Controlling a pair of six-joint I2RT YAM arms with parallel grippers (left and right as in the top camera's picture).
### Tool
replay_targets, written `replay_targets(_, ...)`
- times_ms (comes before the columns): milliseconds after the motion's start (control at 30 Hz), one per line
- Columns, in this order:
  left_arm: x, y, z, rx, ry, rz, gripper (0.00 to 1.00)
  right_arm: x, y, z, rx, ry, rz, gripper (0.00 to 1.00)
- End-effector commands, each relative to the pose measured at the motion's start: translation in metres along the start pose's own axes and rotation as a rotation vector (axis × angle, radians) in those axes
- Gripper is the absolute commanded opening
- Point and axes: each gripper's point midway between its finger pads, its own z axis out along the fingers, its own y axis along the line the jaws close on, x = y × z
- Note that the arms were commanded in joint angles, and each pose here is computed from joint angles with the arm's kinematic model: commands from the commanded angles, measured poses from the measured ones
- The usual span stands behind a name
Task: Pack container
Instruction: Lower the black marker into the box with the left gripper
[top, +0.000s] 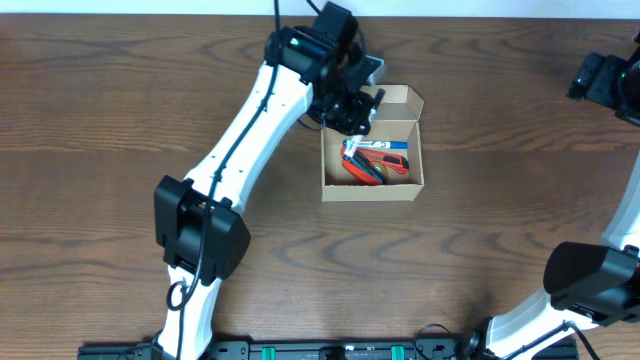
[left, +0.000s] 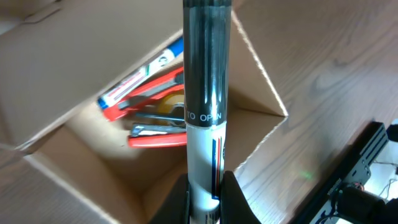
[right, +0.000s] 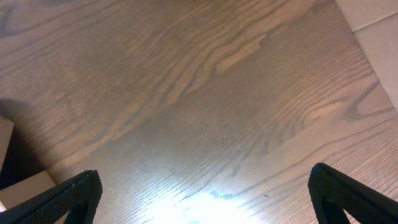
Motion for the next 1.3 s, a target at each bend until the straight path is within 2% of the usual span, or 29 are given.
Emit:
replay_targets(0, -0.002, -0.005, 0.014, 0.019, 0.018, 0.022, 0.06, 0.001, -0.002, 0.004, 0.007, 0.012, 0.017, 0.99)
replay_targets(200, 0.009, 0.006, 0.039, 0.019, 0.091, -0.006, 0.06, 0.001, -0.002, 0.004, 0.007, 0.012, 0.017, 0.99)
replay_targets(433, 0.027, 0.017, 0.057, 0.028, 0.180, 0.040, 0.05, 0.001, -0.002, 0.004, 0.007, 0.011, 0.017, 0.99)
replay_targets(800, 0.025, 0.021, 0.050, 0.095, 0.162, 0.064, 0.06, 0.001, -0.002, 0.004, 0.007, 0.011, 0.017, 0.99)
replay_targets(1267, 0.029, 0.030, 0.063, 0.087, 0.187, 0.076, 0.06, 0.001, -0.002, 0.004, 0.007, 0.012, 0.017, 0.99)
